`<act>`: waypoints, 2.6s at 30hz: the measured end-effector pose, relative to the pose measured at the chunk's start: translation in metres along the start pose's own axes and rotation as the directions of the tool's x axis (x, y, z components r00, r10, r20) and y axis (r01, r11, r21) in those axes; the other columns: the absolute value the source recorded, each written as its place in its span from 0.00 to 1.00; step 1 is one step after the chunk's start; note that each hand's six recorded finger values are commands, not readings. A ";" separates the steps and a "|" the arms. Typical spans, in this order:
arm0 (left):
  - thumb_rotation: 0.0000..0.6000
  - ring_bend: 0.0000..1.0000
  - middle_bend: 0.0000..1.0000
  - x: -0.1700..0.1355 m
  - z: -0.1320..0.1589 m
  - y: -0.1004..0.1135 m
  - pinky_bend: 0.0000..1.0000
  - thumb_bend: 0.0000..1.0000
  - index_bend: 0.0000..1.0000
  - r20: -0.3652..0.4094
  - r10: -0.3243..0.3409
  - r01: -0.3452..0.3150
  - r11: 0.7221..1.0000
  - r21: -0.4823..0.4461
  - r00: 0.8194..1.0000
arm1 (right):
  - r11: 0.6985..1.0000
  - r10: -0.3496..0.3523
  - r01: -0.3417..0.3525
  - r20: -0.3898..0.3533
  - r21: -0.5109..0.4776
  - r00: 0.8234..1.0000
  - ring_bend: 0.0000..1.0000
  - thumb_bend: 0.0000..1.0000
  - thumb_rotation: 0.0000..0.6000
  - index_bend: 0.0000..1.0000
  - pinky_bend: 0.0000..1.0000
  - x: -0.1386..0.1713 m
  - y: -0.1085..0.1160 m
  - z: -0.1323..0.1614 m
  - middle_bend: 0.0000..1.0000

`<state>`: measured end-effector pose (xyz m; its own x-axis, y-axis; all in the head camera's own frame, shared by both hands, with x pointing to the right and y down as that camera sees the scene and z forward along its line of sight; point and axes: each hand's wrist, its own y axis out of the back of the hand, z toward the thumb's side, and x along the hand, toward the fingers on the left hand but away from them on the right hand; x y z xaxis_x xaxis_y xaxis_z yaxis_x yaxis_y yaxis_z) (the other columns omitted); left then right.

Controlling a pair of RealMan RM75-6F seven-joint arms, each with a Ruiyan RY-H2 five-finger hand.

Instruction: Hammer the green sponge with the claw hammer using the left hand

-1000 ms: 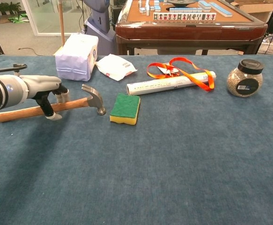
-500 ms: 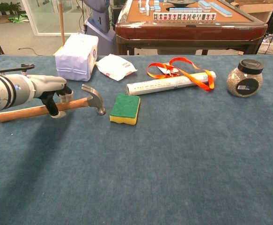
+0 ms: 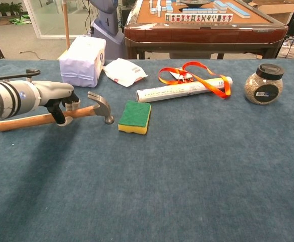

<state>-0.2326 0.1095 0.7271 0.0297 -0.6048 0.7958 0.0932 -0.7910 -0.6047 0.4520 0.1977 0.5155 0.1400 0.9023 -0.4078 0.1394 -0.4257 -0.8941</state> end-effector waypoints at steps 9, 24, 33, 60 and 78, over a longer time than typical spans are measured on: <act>1.00 0.27 0.51 0.003 0.002 0.001 0.03 0.47 0.50 0.010 0.021 -0.021 1.000 0.000 1.000 | 1.000 0.003 -0.003 0.005 0.000 1.000 0.25 0.32 1.00 0.22 0.32 0.000 0.000 0.000 0.34; 1.00 0.34 0.61 0.008 -0.001 0.005 0.03 0.55 0.61 0.067 0.074 -0.073 0.997 -0.013 0.995 | 1.000 0.006 -0.006 0.015 0.001 1.000 0.25 0.32 1.00 0.22 0.32 0.000 0.000 0.000 0.34; 1.00 0.38 0.65 0.006 -0.006 0.009 0.03 0.58 0.66 0.135 0.112 -0.105 0.993 -0.058 0.984 | 1.000 0.009 -0.009 0.010 0.003 1.000 0.25 0.32 1.00 0.22 0.32 -0.003 0.000 0.003 0.34; 1.00 0.58 0.78 -0.011 -0.005 0.038 0.22 0.60 0.76 0.357 0.275 -0.153 0.930 -0.333 0.893 | 1.000 0.008 -0.008 0.005 0.014 1.000 0.25 0.32 1.00 0.22 0.32 -0.005 0.003 0.012 0.34; 1.00 0.72 0.80 -0.029 0.023 0.039 0.85 0.60 0.77 0.527 0.328 -0.149 0.924 -0.353 0.784 | 1.000 0.020 -0.020 0.014 0.018 1.000 0.25 0.32 1.00 0.22 0.32 -0.006 0.001 0.013 0.34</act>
<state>-0.2072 0.0980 0.6815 0.5778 -0.6852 0.4435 -0.2695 -0.6731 -0.6887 0.4386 0.1933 0.5147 0.1287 0.8946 -0.4280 0.1191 -0.4424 -0.8889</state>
